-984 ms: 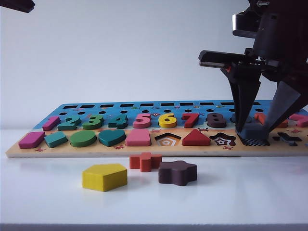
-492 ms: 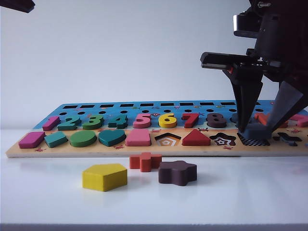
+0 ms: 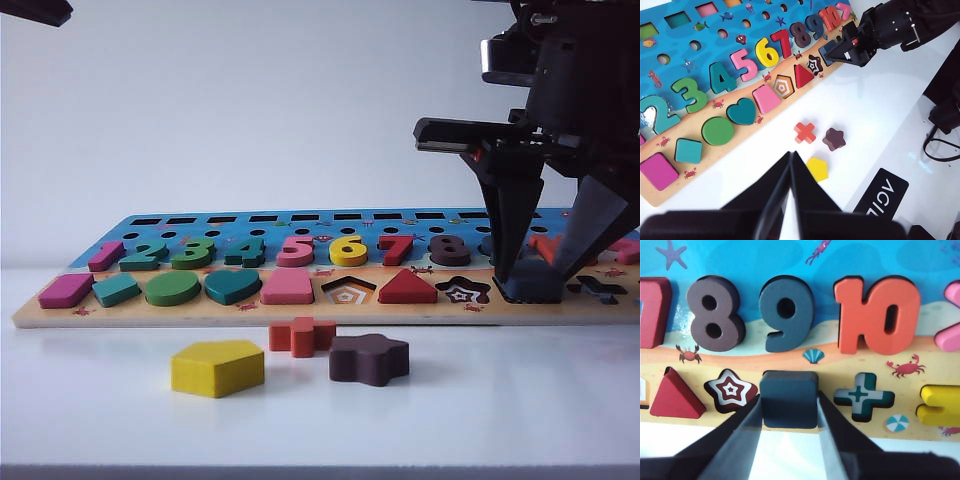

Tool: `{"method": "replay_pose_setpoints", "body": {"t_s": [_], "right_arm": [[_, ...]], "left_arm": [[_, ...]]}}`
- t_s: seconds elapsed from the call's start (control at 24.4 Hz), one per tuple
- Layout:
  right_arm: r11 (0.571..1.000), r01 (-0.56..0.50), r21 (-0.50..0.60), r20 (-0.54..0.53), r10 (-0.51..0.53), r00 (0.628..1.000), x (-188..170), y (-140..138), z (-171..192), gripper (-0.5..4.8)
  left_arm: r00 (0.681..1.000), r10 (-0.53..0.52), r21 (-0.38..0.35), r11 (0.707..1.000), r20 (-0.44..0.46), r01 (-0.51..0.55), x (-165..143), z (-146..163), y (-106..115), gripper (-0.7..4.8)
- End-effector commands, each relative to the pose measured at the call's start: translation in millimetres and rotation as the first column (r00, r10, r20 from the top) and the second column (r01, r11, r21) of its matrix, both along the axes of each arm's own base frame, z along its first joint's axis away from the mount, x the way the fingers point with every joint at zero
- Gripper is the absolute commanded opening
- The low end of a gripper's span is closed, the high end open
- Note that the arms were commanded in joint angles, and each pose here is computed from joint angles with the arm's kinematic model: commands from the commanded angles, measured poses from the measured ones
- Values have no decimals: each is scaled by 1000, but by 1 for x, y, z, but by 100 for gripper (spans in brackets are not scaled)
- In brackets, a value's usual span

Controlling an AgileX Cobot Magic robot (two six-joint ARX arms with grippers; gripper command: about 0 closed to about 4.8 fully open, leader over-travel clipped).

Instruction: Insert the cube into the slot.

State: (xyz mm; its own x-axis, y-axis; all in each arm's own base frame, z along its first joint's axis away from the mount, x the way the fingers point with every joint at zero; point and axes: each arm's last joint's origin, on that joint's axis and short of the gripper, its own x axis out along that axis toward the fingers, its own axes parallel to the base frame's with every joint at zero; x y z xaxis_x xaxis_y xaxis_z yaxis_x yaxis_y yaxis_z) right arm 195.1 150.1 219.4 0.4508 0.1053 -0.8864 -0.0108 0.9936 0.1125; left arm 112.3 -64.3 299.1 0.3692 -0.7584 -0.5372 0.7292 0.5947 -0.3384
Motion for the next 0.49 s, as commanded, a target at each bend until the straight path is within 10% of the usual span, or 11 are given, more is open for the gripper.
{"method": "replay_pose_setpoints", "body": {"t_s": [0.04,0.49], "right_arm": [[1000,0,6,12,0,1000,2,2,0,-5],[1000,-1,14,20,1,1000,2,2,0,46]], "left_arm": [[1000,-4,-6,1000,21,4,1,2,0,10],[1000,-4,-6,1000,21,4,1,2,0,10]]}}
